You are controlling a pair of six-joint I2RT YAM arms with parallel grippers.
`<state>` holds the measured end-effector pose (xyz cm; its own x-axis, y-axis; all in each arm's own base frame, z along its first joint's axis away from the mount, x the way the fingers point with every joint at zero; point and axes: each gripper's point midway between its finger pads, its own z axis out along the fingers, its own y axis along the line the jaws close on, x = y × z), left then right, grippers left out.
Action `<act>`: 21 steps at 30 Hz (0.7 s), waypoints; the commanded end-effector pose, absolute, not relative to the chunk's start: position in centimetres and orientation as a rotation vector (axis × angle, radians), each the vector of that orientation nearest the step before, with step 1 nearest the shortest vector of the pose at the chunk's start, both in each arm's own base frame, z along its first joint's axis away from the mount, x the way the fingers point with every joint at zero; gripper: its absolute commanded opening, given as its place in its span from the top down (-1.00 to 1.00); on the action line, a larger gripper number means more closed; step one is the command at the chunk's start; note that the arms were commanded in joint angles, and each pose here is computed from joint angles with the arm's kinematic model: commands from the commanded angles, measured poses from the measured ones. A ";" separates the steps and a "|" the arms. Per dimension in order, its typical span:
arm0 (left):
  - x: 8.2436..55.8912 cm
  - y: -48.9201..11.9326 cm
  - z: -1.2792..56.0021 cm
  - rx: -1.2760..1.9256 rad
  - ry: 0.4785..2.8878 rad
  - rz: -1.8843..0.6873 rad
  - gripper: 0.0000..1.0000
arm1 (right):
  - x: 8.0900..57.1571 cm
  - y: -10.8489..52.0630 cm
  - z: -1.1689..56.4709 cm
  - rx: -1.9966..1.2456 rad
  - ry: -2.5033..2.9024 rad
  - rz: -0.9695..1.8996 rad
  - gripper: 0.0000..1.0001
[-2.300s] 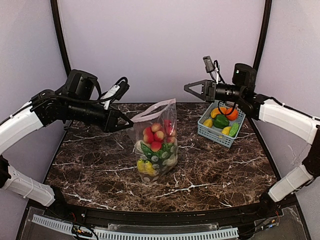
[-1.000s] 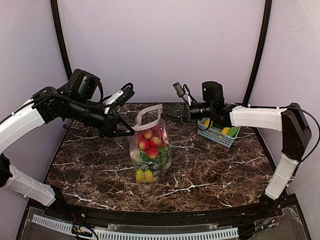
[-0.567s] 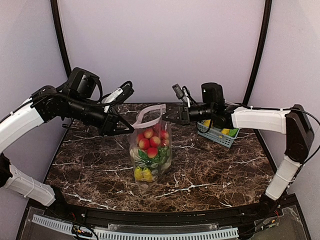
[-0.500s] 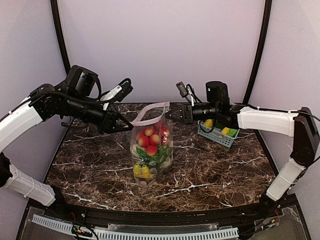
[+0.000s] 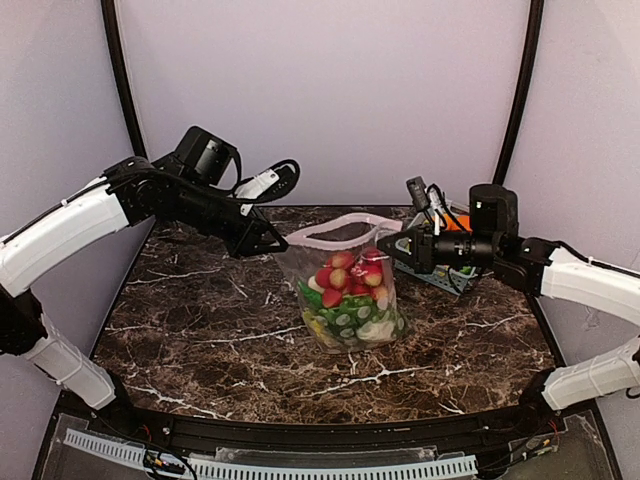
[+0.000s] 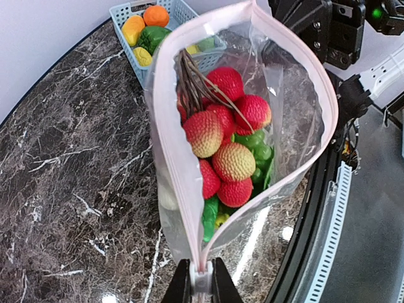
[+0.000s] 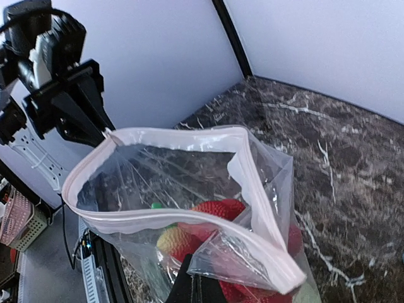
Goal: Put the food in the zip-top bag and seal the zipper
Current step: Adjust the zipper food storage bag at the center of the board.
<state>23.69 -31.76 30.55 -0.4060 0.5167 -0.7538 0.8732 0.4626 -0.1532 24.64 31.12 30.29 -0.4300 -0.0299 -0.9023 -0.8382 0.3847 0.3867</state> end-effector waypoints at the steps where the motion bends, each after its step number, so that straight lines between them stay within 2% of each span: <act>1: 26.3 -32.3 30.6 1.167 1.994 -0.616 0.99 | 24.3 29.5 25.7 -0.657 1.901 1.095 1.00; 3: 26.7 -32.5 30.4 1.168 1.962 -0.594 0.99 | 23.9 28.8 25.6 -0.634 1.906 1.089 0.99; 4: 26.7 -32.6 30.5 1.176 1.946 -0.594 0.99 | 23.7 28.5 25.8 -0.625 1.906 1.086 0.90; 11: 24.5 -33.1 32.2 1.206 1.794 -0.731 0.99 | 23.2 26.4 28.4 -0.575 1.891 1.008 -0.15; 14: 23.9 -33.1 32.7 1.223 1.769 -0.753 0.99 | 23.0 25.5 30.2 -0.563 1.875 0.969 -0.48; 16: 23.5 -33.1 33.1 1.242 1.745 -0.768 0.99 | 23.2 24.9 31.0 -0.546 1.883 0.928 -0.59; 21: 22.7 -33.3 33.2 1.274 1.710 -0.801 0.99 | 24.6 22.1 33.2 -0.401 1.912 0.775 -0.67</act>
<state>23.59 -33.31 31.22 -0.2059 0.4758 -0.8551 0.9416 0.3342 -0.0407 23.58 24.59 31.83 -0.4625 0.0326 -0.8860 -0.6808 0.6272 0.3784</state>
